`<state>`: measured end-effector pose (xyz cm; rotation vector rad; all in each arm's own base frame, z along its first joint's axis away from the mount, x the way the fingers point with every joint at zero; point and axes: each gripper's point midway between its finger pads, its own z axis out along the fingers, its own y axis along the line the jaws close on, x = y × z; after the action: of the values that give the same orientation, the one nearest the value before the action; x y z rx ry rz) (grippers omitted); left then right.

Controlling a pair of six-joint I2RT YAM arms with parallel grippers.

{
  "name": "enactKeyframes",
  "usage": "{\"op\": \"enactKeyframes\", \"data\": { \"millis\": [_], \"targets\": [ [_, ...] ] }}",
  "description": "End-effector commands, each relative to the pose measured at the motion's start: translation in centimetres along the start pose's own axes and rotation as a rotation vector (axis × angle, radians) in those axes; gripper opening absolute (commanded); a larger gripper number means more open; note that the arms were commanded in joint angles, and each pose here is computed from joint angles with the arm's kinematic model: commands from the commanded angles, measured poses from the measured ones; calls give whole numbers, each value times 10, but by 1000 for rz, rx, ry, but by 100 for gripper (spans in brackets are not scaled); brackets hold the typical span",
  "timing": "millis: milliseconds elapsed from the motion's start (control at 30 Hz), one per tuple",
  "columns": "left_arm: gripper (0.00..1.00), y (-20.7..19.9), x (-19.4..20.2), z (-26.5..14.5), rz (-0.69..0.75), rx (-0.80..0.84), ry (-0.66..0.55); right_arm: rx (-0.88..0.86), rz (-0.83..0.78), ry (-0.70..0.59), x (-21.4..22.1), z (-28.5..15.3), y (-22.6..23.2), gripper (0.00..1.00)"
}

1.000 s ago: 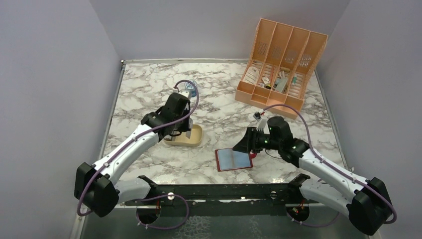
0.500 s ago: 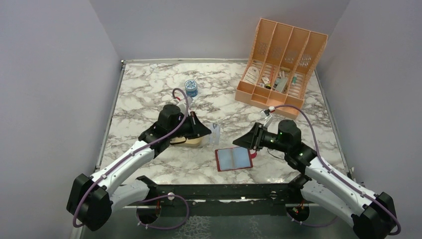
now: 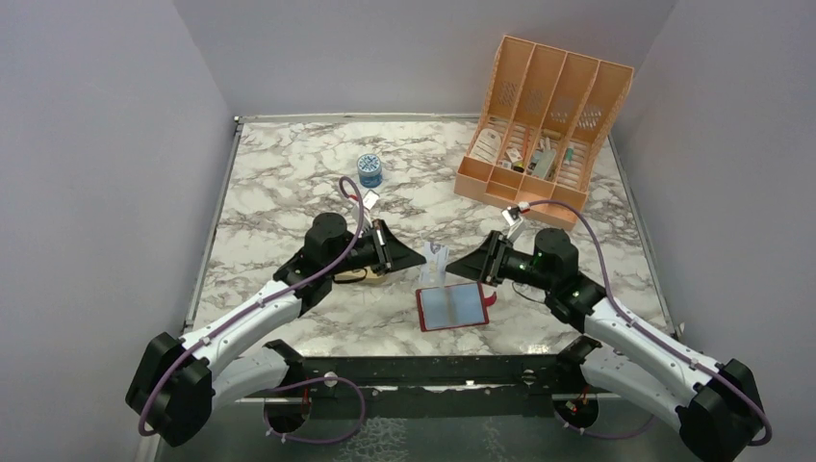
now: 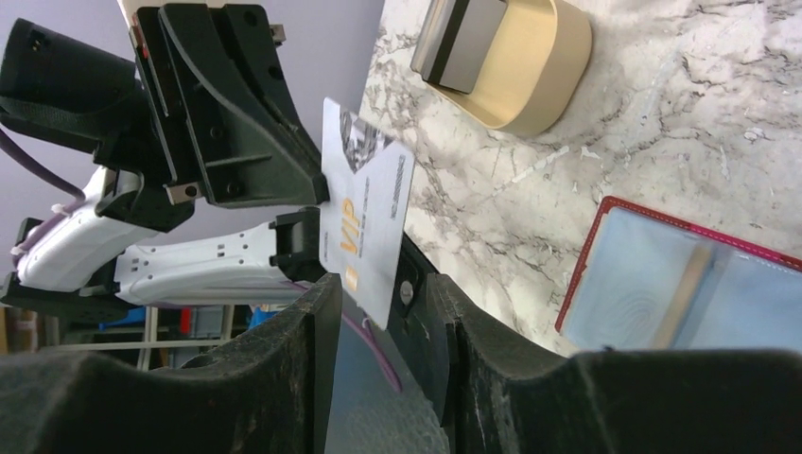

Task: Put the credit cards into the card holder
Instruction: Pick up the credit card from the storage box.

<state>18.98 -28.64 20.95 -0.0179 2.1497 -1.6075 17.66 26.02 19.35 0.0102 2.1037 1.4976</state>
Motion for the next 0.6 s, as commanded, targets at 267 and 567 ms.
{"op": "enactKeyframes", "data": {
  "millis": [267,567],
  "targets": [
    [0,-18,18,4,9,86,36,-91,-32,-29,-5,5,13,19],
    [29,20,5,-3,87,-134,-55,-35,-85,-78,-7,-5,3,1]
  ]
}}
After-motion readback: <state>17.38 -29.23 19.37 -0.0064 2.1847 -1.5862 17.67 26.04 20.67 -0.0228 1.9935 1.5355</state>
